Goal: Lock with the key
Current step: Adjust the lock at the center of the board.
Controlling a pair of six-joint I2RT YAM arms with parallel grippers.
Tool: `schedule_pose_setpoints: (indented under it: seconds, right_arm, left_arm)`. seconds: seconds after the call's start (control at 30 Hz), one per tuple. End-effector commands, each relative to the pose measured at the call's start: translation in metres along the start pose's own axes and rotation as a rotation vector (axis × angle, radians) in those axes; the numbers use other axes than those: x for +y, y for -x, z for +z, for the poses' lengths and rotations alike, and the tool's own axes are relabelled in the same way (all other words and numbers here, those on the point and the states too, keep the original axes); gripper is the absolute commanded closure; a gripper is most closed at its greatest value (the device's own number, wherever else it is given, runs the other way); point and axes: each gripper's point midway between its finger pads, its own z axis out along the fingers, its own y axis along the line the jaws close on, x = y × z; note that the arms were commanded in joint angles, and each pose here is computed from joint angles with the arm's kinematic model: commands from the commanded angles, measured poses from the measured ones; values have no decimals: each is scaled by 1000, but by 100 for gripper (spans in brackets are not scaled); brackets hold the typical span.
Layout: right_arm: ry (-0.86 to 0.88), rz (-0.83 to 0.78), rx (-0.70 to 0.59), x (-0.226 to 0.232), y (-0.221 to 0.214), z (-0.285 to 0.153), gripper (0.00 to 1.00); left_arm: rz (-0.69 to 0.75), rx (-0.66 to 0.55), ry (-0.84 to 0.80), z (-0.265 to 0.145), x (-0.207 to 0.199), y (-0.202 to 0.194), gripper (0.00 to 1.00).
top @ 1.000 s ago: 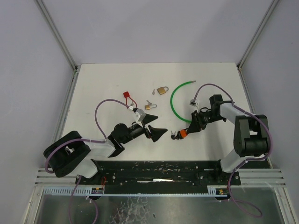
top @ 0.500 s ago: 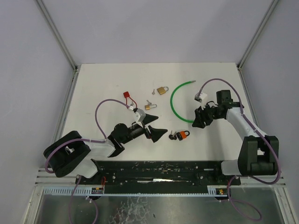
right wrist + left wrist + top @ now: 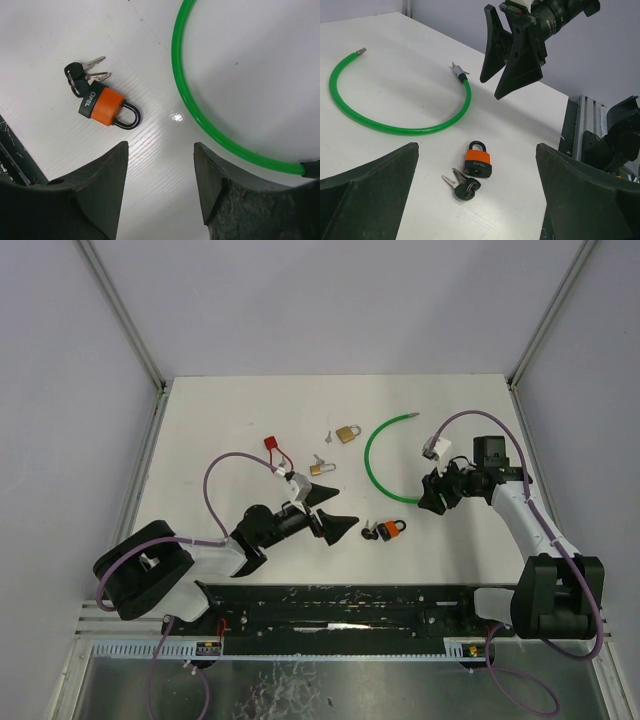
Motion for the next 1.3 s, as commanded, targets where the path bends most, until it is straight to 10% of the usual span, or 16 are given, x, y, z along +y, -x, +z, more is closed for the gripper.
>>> schedule_pose_setpoints:
  seconds: [0.0, 1.27]
  right_arm:
    - [-26, -51, -18, -6, 5, -3, 39]
    - [13, -97, -6, -1, -5, 2, 39]
  left_arm:
    - [23, -85, -33, 0, -8, 21, 0]
    - [19, -73, -35, 3, -7, 19, 0]
